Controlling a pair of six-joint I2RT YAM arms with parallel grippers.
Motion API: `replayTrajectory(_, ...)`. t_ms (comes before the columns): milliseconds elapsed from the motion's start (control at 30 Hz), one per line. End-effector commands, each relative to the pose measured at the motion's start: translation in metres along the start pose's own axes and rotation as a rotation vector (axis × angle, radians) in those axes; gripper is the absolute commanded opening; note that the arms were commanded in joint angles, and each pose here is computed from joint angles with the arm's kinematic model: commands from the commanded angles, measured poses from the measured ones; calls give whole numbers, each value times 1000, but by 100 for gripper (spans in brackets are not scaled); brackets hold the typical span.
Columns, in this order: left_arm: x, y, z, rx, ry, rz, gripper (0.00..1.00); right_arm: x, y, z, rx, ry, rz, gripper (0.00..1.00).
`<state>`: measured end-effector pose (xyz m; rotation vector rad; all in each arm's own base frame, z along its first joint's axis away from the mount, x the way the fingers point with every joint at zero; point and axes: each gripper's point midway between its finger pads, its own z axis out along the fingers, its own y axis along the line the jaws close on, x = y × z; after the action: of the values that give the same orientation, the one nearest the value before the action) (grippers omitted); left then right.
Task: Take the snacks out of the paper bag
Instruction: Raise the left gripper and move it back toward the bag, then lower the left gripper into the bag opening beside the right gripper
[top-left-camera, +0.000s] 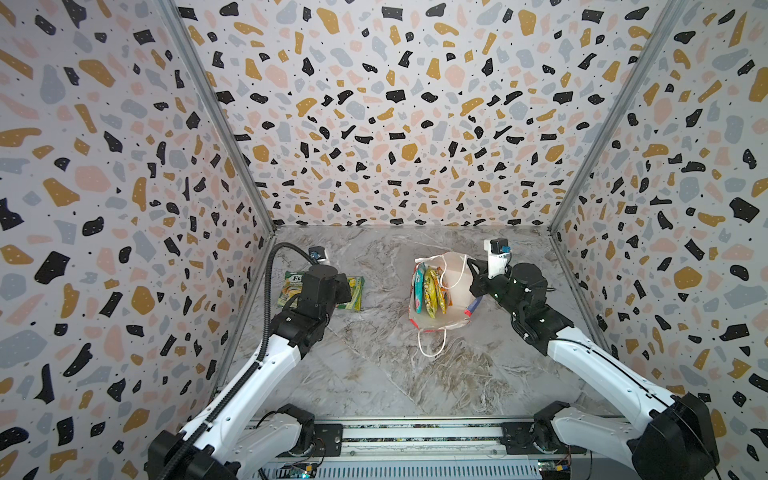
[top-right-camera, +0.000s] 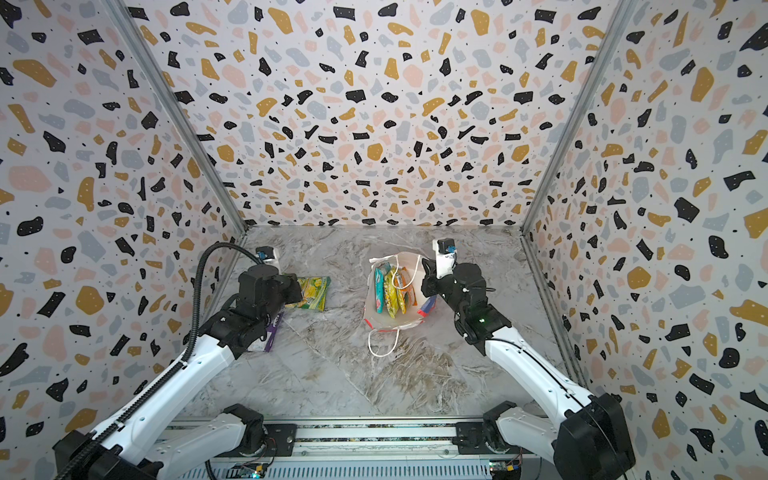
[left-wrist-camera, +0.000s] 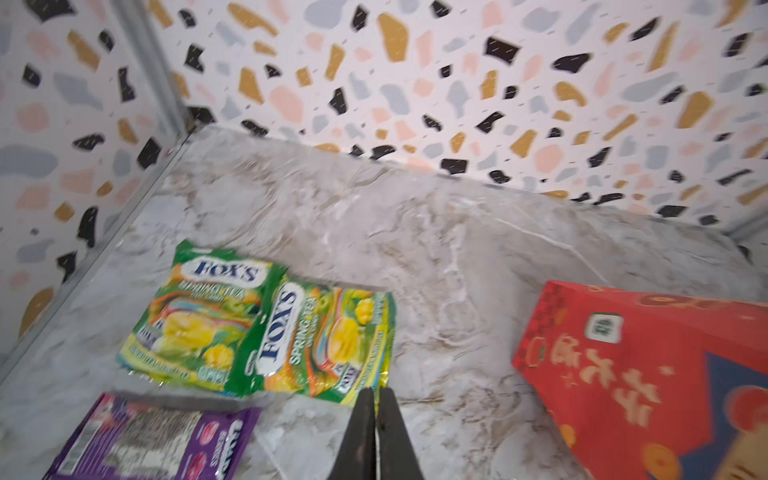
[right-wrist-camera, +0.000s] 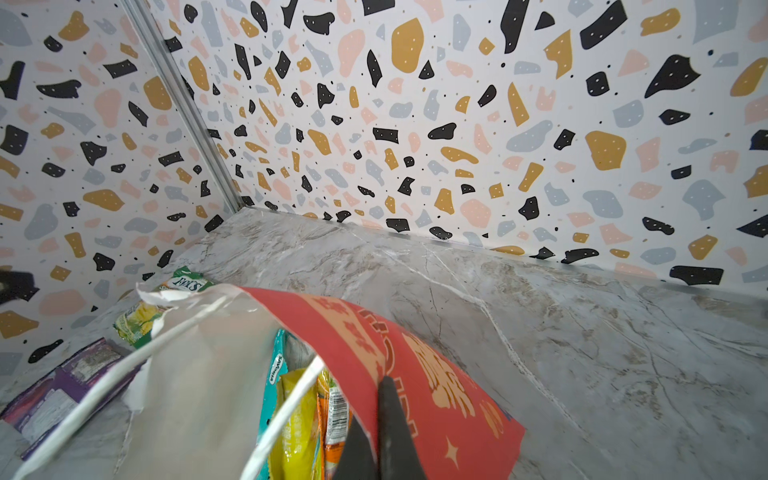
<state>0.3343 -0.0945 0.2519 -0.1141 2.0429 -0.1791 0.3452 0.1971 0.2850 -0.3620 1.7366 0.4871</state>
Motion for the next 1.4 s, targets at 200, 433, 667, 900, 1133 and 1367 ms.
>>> replayTrajectory(200,36,-126,-40,359,-14,272,8,25,48,-1,-106,110,-141,0)
replayTrajectory(433,45,-178,-66,522,-99,255,11,22,53,-1,-126,117,-125,0)
replayTrajectory(667,27,-208,-97,615,-192,343,14,3,48,-12,-97,41,-123,0)
replayTrajectory(900,50,-253,-101,754,-169,409,16,-10,45,-9,-70,-10,-115,0)
replayTrajectory(1133,82,-264,-72,717,-112,392,22,-12,40,-10,-44,-30,-125,0)
replayTrajectory(1367,86,-255,-44,630,-123,339,33,-14,37,-12,-34,-52,-122,0)
